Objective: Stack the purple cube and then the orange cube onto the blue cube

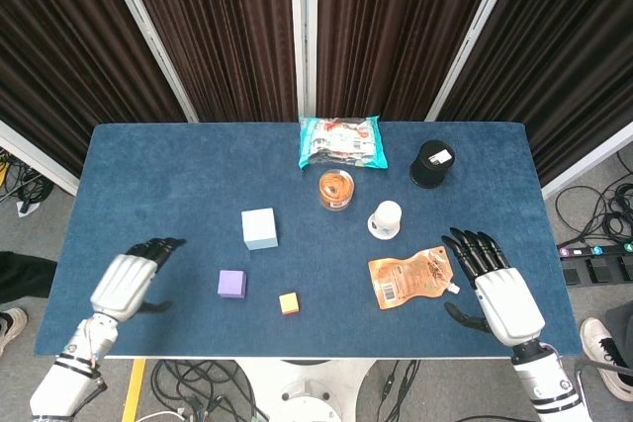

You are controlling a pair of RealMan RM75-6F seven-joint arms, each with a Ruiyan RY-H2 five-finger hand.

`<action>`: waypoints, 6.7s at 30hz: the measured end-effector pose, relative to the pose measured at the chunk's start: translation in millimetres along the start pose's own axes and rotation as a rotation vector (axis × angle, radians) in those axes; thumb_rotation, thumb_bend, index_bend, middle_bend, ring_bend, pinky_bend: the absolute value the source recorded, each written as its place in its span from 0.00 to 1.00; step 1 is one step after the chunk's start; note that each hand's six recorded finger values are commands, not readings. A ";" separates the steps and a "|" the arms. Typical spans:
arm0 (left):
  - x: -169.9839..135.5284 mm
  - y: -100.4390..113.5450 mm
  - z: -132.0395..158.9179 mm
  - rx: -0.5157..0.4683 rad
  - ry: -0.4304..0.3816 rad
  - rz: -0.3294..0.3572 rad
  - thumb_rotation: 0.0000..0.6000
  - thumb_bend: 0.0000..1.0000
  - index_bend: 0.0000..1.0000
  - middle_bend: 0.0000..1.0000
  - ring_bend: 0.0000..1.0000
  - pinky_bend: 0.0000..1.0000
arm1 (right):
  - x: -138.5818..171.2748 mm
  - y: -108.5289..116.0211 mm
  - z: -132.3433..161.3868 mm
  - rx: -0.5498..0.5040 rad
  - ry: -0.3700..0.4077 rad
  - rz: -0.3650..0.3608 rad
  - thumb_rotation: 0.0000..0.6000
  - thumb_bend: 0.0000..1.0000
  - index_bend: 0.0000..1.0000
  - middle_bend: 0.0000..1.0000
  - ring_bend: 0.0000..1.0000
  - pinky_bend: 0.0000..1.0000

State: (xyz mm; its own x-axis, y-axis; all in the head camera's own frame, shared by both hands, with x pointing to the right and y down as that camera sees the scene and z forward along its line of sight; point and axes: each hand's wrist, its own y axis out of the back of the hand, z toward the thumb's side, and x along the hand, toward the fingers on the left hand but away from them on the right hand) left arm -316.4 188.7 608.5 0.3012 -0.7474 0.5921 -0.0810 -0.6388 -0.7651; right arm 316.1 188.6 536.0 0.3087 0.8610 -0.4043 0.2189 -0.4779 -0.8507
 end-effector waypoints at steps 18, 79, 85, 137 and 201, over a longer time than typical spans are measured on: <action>53.6 -67.8 40.8 -0.012 -0.020 -0.133 1.00 0.09 0.23 0.30 0.21 0.29 | -2.9 1.6 -3.8 -0.011 -0.013 0.003 1.00 0.13 0.00 0.03 0.00 0.00; 107.7 27.8 41.7 -0.025 0.075 0.018 1.00 0.26 0.50 0.58 0.40 0.48 | -4.9 -1.1 -6.8 -0.007 -0.032 0.017 1.00 0.12 0.00 0.03 0.00 0.00; 124.9 30.6 58.5 -0.032 0.057 0.018 1.00 0.26 0.50 0.58 0.40 0.48 | -4.4 0.3 -7.6 -0.009 -0.034 0.009 1.00 0.13 0.00 0.03 0.00 0.00; 184.9 -9.7 85.1 -0.159 0.099 0.021 1.00 0.22 0.37 0.48 0.36 0.43 | -6.5 1.8 -12.2 0.017 -0.057 0.035 1.00 0.13 0.00 0.02 0.00 0.00; 79.2 -87.3 101.5 -0.072 -0.415 -0.088 1.00 0.16 0.47 0.52 0.43 0.51 | -7.5 0.2 -12.1 -0.026 -0.061 0.043 1.00 0.13 0.00 0.03 0.00 0.00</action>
State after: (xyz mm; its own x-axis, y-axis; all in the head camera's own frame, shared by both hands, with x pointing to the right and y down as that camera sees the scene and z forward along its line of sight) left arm -189.0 203.8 696.5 0.6655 -0.5618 0.4914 -0.0994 -0.7192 -0.6876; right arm 325.1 179.9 542.9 0.2612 0.8481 -0.4610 0.2306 -0.5186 -0.8233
